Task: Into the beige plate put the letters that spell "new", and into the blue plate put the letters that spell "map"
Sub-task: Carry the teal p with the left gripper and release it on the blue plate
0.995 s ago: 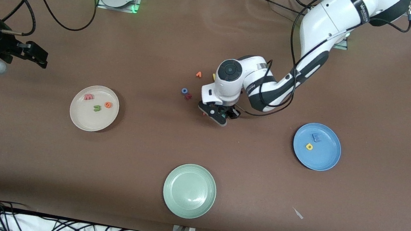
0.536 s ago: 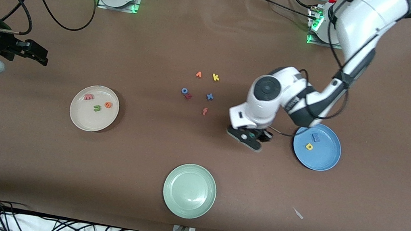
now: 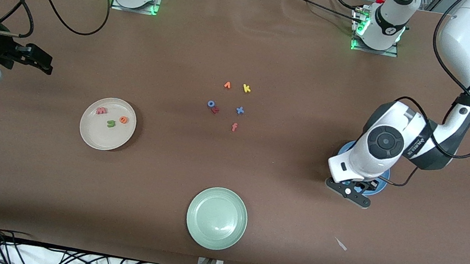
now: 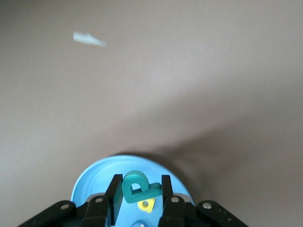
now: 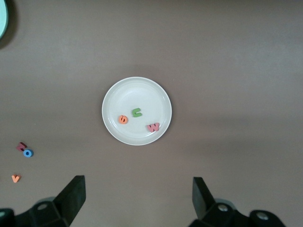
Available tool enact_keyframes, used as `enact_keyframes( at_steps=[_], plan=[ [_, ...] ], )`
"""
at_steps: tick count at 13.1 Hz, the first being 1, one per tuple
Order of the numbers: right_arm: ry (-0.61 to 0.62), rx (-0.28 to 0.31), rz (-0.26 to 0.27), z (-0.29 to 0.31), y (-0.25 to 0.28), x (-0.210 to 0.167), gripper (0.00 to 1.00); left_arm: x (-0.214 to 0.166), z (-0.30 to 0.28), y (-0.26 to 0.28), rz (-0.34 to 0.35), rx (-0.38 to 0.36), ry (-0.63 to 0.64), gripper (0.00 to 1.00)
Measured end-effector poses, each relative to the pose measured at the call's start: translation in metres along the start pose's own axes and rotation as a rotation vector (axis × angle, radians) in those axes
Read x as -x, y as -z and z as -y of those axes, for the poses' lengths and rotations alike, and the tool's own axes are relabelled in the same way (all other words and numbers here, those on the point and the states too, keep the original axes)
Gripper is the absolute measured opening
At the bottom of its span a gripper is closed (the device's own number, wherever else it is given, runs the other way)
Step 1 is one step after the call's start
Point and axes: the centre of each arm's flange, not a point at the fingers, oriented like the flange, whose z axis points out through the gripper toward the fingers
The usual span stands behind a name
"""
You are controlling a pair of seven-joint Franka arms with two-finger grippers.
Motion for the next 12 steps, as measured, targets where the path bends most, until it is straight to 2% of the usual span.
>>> enact_keyframes(
  at_steps=[3,7,8,12],
  plan=[
    [0.000,0.000,-0.008,0.000,0.004,0.000,1.00,0.020,0.014,-0.047,0.083,0.032,-0.057,0.37],
    [0.000,0.000,-0.006,0.000,0.003,-0.001,1.00,0.050,0.094,-0.079,0.115,0.074,-0.090,0.37],
    [0.000,0.000,-0.006,0.000,0.002,-0.001,1.00,0.055,0.106,-0.084,0.113,0.081,-0.086,0.42],
    [-0.002,0.000,-0.005,-0.001,0.002,-0.001,1.00,0.047,0.098,-0.073,0.082,0.084,-0.096,0.79]
  ],
)
